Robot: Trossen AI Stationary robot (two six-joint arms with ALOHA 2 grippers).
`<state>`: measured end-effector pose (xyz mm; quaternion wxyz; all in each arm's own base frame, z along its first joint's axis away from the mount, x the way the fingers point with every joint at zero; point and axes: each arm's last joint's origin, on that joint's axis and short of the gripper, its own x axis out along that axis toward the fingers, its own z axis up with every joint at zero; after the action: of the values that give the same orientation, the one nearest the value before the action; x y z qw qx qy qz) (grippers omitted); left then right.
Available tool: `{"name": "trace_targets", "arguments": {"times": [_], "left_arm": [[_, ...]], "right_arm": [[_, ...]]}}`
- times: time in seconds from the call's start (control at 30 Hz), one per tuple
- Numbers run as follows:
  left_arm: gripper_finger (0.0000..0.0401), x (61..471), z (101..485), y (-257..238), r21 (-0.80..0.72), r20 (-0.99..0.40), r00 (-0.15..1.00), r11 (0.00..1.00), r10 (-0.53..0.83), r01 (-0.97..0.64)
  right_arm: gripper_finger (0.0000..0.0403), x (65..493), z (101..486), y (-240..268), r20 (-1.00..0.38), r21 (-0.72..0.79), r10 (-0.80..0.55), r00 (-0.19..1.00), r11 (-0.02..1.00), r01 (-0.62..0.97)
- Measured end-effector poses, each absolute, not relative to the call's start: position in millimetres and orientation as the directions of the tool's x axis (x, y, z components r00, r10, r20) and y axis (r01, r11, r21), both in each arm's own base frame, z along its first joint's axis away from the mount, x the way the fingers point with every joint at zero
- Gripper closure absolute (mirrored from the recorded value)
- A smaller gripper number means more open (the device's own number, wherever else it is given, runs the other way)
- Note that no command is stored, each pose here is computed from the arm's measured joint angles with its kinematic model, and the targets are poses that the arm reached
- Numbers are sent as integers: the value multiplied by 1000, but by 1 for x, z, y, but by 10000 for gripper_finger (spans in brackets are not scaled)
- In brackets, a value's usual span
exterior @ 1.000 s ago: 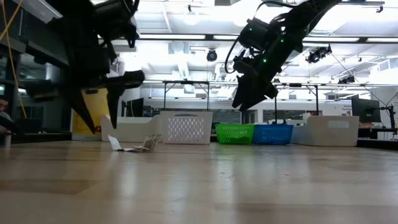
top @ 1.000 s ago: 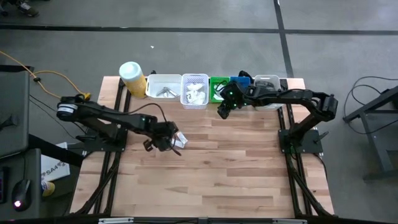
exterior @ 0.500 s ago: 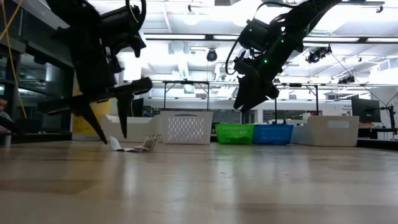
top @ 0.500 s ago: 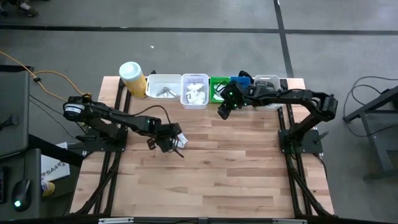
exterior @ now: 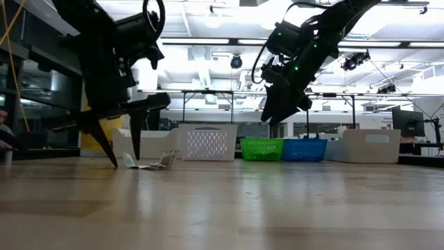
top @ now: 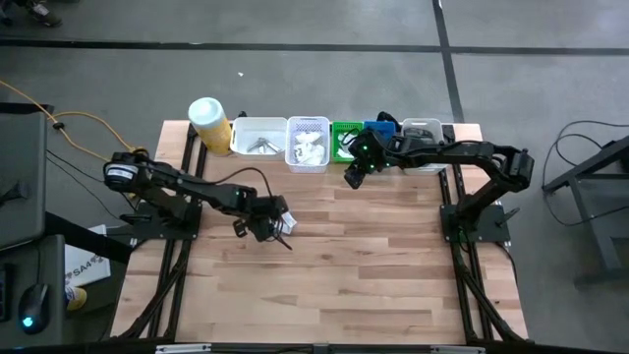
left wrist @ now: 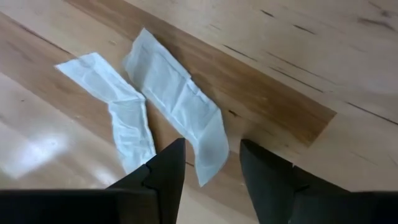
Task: Pick & Place Travel size toiletries
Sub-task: Put the white bandage into the green bin
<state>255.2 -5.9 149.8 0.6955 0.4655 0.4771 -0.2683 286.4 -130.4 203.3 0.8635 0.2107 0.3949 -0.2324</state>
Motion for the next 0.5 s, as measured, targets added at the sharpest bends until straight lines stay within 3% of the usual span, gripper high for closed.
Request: {"name": "trace_targets", "arguments": {"times": [0.23,0.5], "left_arm": [[263,258,148,-6,399,-910,407,423,75,814],[364,256,147,-6,384,-916,396,430,67,817]], "right_arm": [[203,286,203,-130,-780,183,-234,580,801,570],[203,286,203,-130,-781,183,-234,579,801,570]]}}
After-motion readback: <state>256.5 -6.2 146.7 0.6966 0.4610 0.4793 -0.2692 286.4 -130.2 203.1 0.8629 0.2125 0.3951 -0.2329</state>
